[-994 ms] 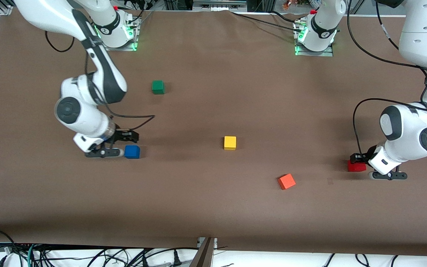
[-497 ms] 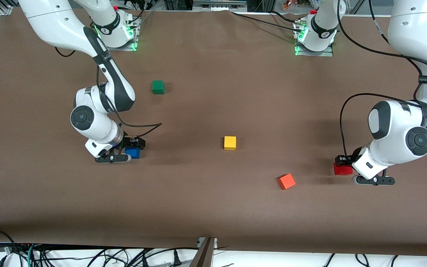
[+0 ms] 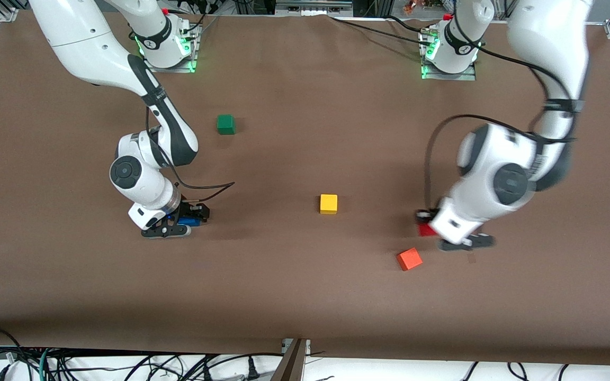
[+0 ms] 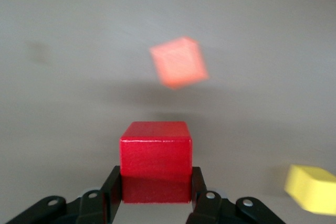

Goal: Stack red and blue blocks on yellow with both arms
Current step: 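Carry the red block with the left gripper over the yellow block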

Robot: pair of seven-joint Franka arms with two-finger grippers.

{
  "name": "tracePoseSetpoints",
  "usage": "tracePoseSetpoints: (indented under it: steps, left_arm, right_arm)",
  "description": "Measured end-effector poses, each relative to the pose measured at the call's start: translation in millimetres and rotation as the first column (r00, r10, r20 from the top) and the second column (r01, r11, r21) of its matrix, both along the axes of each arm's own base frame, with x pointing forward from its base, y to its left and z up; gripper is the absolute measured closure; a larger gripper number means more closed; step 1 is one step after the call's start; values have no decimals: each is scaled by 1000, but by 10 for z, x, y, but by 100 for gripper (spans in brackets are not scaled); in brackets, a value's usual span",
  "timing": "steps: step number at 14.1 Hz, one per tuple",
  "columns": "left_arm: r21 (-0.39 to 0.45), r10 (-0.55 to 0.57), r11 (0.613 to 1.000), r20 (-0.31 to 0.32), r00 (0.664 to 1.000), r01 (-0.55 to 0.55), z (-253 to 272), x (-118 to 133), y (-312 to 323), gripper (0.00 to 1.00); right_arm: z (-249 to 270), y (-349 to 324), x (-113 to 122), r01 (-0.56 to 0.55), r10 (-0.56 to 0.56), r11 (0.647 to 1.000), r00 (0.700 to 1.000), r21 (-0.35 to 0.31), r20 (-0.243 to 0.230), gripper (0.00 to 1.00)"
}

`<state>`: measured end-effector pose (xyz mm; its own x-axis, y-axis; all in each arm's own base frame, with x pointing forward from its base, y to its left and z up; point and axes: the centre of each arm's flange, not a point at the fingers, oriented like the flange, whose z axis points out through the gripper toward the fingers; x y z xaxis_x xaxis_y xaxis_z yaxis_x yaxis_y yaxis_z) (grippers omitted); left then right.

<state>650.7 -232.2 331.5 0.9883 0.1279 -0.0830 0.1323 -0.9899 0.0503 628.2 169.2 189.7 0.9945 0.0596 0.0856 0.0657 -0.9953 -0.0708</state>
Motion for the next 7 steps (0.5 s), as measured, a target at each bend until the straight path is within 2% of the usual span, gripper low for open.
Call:
tracePoseSetpoints:
  steps: [1,2,4,7]
  left_arm:
    - [-1,-2,1000,-5,1000,2,0,-128,-328,45]
    - [0,-5,1000,-7,1000,5,-7,-250,-611,45]
    - [-11,-2,1000,11,1000,2,-39,-419,-1028,45]
    - [-34,-32,999,10,999,32,-233,-634,-1475,45]
  right_arm:
    - [-4,0,2,-3,3,1000,1000,0,1,41]
    - [9,3,14,-10,10,1000,1000,0,6,45]
    - [99,23,87,-26,26,1000,999,2,20,45]
    - [408,108,260,-42,41,999,999,-5,-19,45]
